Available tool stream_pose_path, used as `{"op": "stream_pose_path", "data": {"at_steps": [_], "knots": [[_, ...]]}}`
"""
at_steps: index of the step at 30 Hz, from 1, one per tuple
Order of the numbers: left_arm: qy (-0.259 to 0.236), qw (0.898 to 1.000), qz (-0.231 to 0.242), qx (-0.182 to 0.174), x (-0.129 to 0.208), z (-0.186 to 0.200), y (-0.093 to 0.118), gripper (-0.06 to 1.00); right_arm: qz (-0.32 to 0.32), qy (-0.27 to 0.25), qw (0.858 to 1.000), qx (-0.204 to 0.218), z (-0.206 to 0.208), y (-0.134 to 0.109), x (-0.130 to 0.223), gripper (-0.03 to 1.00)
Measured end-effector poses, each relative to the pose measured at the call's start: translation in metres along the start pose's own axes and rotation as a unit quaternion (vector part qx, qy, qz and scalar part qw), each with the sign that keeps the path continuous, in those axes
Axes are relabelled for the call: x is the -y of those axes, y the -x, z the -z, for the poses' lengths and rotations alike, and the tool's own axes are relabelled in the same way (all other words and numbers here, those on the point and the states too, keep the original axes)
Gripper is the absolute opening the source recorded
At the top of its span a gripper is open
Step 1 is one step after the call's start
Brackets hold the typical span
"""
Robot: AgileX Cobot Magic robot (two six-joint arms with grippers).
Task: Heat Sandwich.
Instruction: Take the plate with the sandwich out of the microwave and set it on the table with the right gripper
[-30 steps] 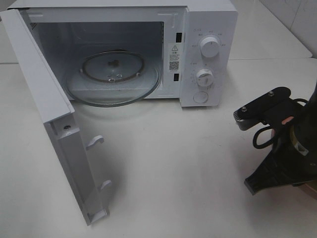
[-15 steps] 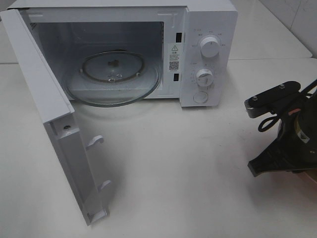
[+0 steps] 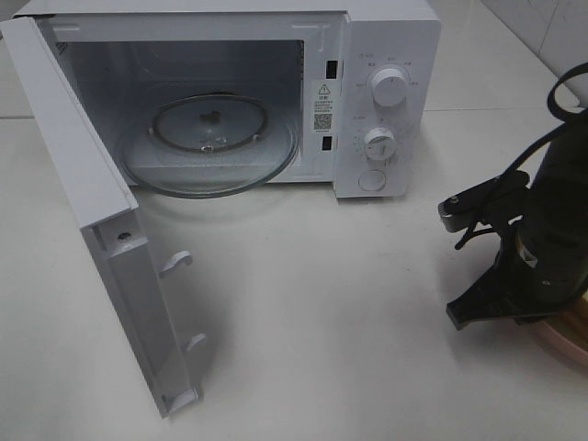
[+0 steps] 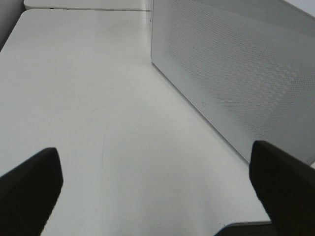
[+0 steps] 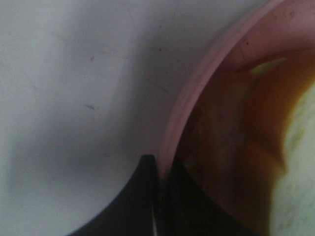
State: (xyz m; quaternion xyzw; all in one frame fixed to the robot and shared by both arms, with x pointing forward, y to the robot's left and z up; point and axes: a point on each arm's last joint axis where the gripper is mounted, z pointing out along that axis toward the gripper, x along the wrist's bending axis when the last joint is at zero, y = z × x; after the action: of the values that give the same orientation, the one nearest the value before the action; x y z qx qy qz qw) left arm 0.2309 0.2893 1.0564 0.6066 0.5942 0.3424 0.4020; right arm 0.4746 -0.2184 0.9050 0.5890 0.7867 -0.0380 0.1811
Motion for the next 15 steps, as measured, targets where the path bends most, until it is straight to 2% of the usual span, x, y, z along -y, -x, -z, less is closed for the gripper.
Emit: {"op": "stream_pose_path", "data": {"at_steps": [15], "knots": [[0.000,1.000,0.000,0.000,0.000,0.000,0.000,0.97,-0.003,-0.019,1.000,0.009,-0.024,-0.001,-0.024,0.03]]}}
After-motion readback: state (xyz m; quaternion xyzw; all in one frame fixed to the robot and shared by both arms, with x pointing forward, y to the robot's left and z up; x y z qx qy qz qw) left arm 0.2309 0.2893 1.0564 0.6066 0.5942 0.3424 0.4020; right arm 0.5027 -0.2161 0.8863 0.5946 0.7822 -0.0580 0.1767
